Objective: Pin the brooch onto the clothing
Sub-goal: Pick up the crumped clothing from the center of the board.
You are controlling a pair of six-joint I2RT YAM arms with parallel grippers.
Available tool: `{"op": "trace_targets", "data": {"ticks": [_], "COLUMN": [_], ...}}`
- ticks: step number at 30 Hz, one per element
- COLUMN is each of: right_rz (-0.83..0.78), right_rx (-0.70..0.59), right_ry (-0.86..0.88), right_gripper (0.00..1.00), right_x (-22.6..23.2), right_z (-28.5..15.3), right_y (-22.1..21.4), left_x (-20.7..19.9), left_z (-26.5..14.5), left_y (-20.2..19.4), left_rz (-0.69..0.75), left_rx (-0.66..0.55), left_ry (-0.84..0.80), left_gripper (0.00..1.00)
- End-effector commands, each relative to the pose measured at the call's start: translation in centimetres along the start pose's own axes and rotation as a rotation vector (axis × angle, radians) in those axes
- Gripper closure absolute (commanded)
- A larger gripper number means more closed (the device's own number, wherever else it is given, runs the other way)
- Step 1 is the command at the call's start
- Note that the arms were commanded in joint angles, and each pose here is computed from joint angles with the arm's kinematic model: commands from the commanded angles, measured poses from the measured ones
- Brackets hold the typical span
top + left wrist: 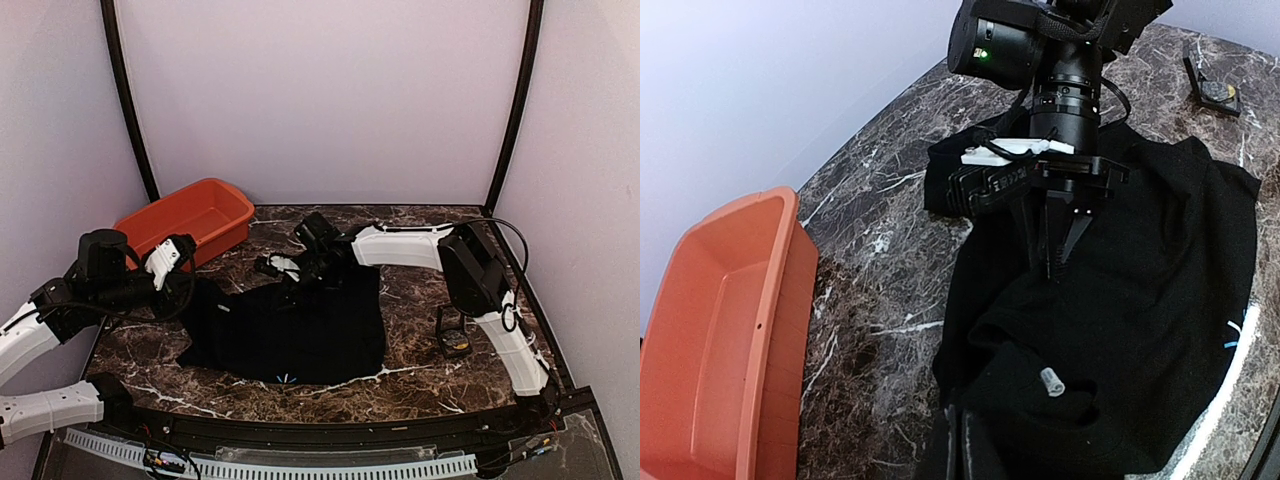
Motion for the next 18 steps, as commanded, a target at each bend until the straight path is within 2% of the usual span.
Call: {"op": "trace_targets", "data": {"ticks": [1, 3, 6, 9, 14, 18], "right_rz": [0.02, 0.024, 0.029, 0.02, -0.08, -0.155], "right_rx": [0.003, -0.012, -0.041, -0.083, -0.215, -0.343], "right_ry": [0.047, 0.07, 0.088, 0.027, -0.227, -0.468], "right_gripper": [0.92, 1.0, 1.0, 1.0, 1.0, 1.0], "right_x": [0.0, 0.3, 0.3, 0.0, -0.1, 0.5], "right_z": [0.1, -0.4, -1.5, -3.4, -8.2, -13.5], "right_y": [-0.4, -0.1, 0.4, 1.5, 3.3, 5.6], "left_x": [-0.2, -0.2, -0.1, 0.0, 0.8, 2.8], "left_z": [0.1, 0.1, 0.0, -0.1, -0.5, -1.6], "left_y": [-0.2, -0.2, -0.2, -0.3, 0.7, 3.1], "left_rz": [0.006, 0.005, 0.005, 0.005, -0.004, -0.013], "left_rx": [-0.018, -0.018, -0.019, -0.017, -0.033, -0.092], "left_ry": [0.008, 0.009, 0.015, 0.026, 0.069, 0.176], "left_gripper": [0.99, 0.99, 0.99, 0.99, 0.99, 0.99]}}
Point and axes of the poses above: each gripper's point midway between its finger pads, its own z axis out along the fingers, its own x axis along the line the jaws close on, y = z × x, the point moved 6 cm from there along -z, back along the fingers, and after that the axes turned 5 degrees about z, right-handed, at the moved point
